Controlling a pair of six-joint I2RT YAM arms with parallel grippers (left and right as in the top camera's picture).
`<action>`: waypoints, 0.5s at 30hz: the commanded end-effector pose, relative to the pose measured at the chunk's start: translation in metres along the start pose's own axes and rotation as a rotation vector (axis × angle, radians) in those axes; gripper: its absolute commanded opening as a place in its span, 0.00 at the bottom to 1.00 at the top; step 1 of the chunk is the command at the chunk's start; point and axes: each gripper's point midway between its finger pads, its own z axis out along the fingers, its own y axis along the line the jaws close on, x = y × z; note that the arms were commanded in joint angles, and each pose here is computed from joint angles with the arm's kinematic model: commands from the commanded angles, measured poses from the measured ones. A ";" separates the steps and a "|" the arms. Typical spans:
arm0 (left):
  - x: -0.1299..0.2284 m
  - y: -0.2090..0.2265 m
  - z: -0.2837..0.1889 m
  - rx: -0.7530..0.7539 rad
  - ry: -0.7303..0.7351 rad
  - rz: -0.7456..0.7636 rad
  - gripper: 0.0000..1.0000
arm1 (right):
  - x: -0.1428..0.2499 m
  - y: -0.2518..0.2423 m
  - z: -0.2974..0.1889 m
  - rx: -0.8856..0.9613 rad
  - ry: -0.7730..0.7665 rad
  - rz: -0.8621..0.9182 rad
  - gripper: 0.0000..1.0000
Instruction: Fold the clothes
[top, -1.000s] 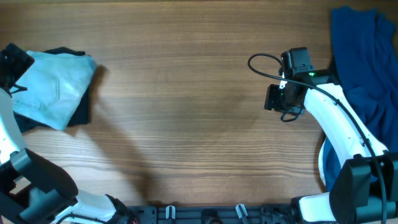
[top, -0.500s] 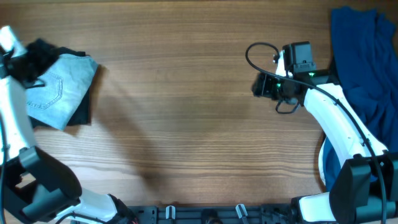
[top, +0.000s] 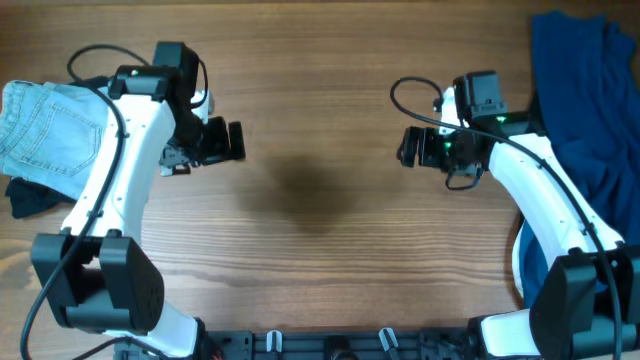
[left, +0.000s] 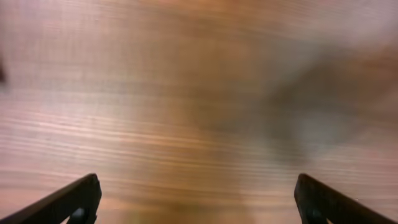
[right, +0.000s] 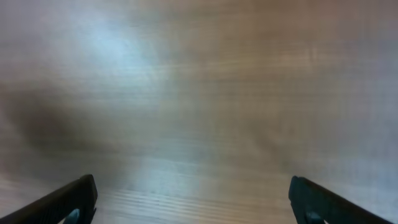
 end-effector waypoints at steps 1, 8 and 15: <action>0.016 0.009 0.000 -0.046 0.069 0.007 1.00 | 0.005 -0.001 -0.016 0.018 -0.010 0.064 1.00; 0.014 -0.002 -0.046 -0.024 -0.166 0.063 1.00 | 0.007 -0.002 -0.093 0.093 -0.311 0.030 1.00; 0.055 -0.017 -0.116 0.133 -0.676 0.169 1.00 | 0.038 0.018 -0.159 -0.041 -0.710 -0.118 1.00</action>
